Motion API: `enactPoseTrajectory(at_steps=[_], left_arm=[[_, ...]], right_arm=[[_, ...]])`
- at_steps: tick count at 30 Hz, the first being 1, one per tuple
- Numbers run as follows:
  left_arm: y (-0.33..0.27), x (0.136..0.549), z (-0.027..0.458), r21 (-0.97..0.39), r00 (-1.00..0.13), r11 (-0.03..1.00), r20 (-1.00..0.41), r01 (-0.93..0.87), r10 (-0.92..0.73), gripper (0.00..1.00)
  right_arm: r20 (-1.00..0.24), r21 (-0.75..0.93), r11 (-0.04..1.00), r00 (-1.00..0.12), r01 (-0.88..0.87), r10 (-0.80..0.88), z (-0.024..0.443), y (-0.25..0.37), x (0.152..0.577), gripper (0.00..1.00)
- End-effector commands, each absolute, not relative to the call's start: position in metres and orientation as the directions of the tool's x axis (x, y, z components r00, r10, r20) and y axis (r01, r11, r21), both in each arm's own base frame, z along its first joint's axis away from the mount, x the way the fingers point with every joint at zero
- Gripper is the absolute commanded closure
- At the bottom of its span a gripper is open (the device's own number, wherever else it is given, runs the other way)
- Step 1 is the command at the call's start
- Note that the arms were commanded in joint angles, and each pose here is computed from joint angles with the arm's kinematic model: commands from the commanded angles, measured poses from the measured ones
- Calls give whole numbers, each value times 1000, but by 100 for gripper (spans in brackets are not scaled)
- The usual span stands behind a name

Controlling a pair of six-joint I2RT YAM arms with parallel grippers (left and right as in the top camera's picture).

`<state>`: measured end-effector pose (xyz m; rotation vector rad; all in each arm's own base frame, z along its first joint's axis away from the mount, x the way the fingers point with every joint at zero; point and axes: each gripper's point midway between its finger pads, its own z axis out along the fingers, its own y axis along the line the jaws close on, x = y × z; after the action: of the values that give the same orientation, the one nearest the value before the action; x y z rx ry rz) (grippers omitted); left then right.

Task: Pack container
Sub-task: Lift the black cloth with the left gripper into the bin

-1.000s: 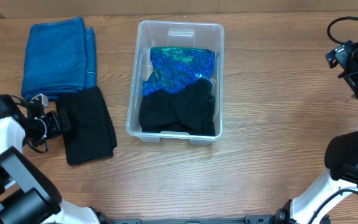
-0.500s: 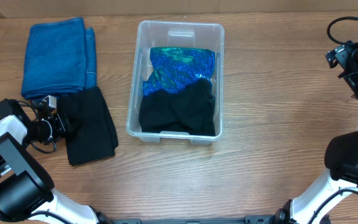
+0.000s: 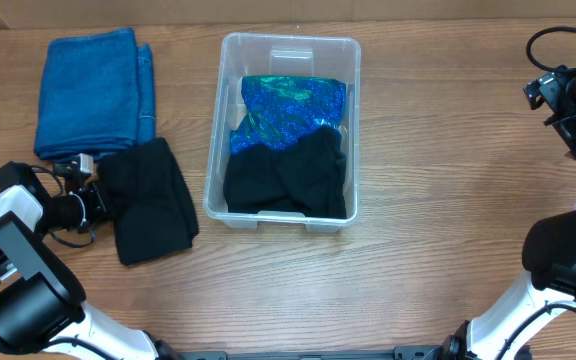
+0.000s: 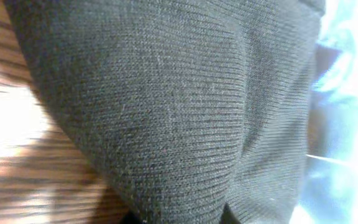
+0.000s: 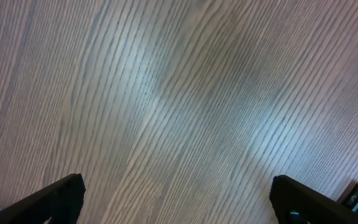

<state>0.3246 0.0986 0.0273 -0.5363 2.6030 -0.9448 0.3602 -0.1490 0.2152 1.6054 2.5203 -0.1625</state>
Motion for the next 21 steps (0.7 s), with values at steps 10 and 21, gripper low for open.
enactPoseTrajectory(at_steps=[10,21], left_arm=[[82,369,244,-694,-698,687,-601,214,-390,96],[-78,352,378,-524,-544,580,-824,623,-160,96]], right_arm=[[-204,9,420,-410,907,889,225,-148,359,0],[-204,9,420,-409,908,889,225,-148,359,0]])
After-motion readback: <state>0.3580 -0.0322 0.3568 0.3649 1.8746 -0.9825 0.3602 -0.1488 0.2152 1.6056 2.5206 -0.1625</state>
